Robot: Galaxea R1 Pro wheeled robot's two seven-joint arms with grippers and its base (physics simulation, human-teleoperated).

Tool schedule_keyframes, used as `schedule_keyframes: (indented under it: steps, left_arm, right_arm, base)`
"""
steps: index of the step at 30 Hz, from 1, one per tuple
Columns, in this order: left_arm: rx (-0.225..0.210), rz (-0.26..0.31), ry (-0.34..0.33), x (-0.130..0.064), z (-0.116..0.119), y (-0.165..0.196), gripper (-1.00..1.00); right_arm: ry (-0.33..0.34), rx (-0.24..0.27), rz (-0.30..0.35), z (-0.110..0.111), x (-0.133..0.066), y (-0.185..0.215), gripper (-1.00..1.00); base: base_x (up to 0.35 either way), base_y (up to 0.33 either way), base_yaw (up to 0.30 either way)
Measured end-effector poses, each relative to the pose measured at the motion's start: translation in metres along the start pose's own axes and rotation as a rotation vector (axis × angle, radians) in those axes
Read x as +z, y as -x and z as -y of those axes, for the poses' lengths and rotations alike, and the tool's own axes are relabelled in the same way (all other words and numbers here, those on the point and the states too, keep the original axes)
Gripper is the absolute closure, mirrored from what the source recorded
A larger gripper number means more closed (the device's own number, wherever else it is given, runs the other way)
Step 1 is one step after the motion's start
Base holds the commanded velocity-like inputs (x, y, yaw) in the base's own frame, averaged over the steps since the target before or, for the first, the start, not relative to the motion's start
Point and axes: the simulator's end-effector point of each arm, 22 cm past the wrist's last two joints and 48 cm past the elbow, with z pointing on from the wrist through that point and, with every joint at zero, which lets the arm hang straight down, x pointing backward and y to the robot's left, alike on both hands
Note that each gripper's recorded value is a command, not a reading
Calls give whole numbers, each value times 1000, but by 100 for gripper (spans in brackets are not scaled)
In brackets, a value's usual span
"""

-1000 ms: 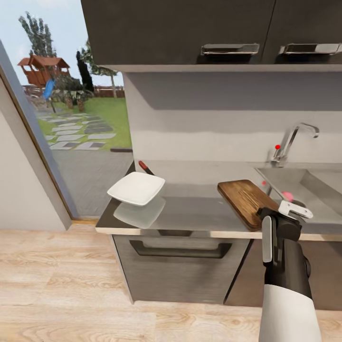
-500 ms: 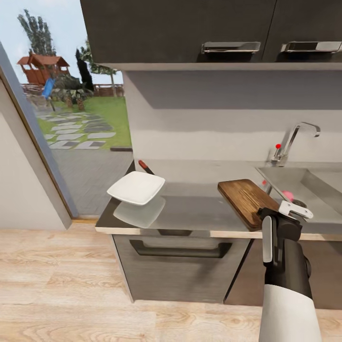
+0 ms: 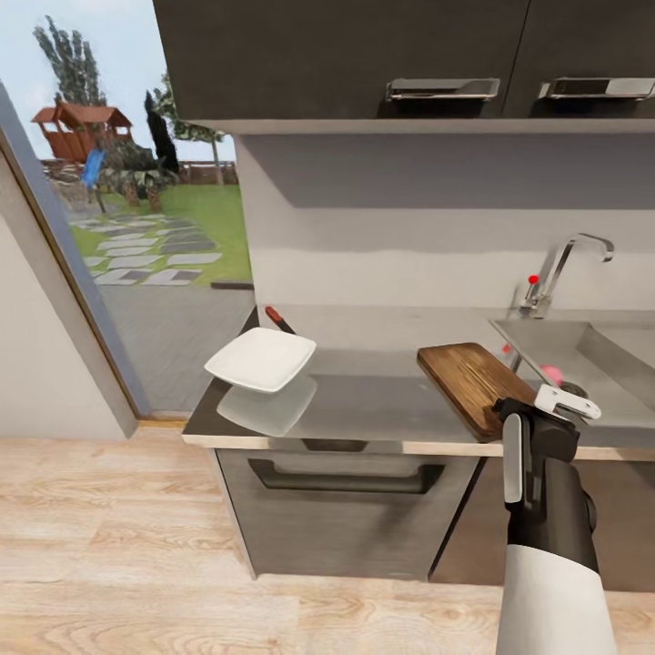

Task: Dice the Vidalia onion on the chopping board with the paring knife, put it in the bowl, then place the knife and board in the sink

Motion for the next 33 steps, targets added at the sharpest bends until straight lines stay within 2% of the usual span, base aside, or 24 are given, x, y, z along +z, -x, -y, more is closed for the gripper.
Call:
schedule_keyframes:
  steps: [33]
  left_arm:
    - [7, -34, 7, 0, -3, -13, -100]
  right_arm:
    - [-20, -17, -14, 2, 12, -12, -100]
  base:
    - [0, 0, 0]
